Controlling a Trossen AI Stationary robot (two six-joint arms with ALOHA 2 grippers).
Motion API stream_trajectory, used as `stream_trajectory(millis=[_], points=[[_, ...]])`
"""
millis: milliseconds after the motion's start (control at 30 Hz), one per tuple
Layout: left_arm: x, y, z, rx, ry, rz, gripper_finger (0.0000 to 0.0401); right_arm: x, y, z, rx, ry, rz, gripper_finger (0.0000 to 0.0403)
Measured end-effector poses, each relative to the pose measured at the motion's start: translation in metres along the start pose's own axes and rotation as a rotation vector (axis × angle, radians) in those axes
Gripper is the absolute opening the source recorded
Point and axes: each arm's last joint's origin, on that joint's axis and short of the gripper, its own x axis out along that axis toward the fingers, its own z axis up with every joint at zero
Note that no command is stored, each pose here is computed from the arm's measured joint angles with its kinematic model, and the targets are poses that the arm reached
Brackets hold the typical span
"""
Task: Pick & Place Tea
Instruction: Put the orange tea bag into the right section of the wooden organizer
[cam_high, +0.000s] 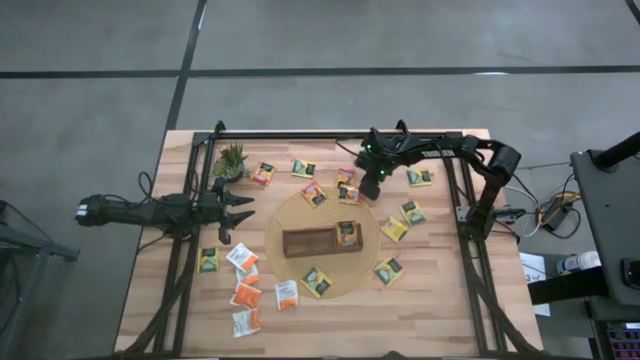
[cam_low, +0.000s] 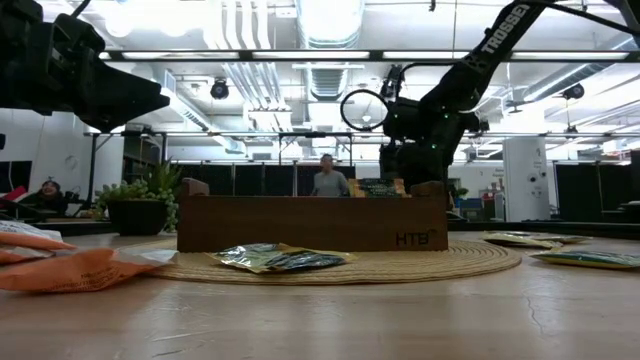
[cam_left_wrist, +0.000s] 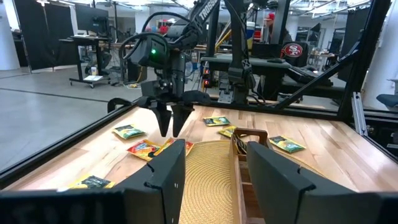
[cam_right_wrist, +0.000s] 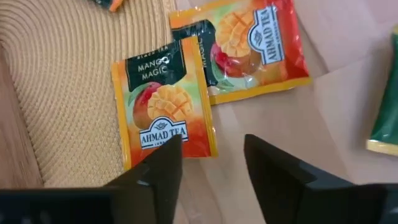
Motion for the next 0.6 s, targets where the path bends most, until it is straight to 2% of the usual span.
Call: stream_trajectory(millis=[167,333,467,600], points=[[0.000,0.000,0.000,0.000,0.000,0.000,0.0165,0.010,-0.003,-0.002,0.026,0.024,0.012,0.0207],[0.000,0.000,0.000,0.000,0.000,0.000,0.0165,0.016,-0.004,-0.003,0.015,0.033,0.020,0.0208],[0.000,0.000,0.000,0.000,0.000,0.000,0.0165,0.015,-0.003,-0.001,0.033,0.010,0.015,0.0179],[0.000,0.000,0.000,0.000,0.000,0.000,0.0165,0.016,-0.002,0.000,0.028,0.007,0.005,0.0124]])
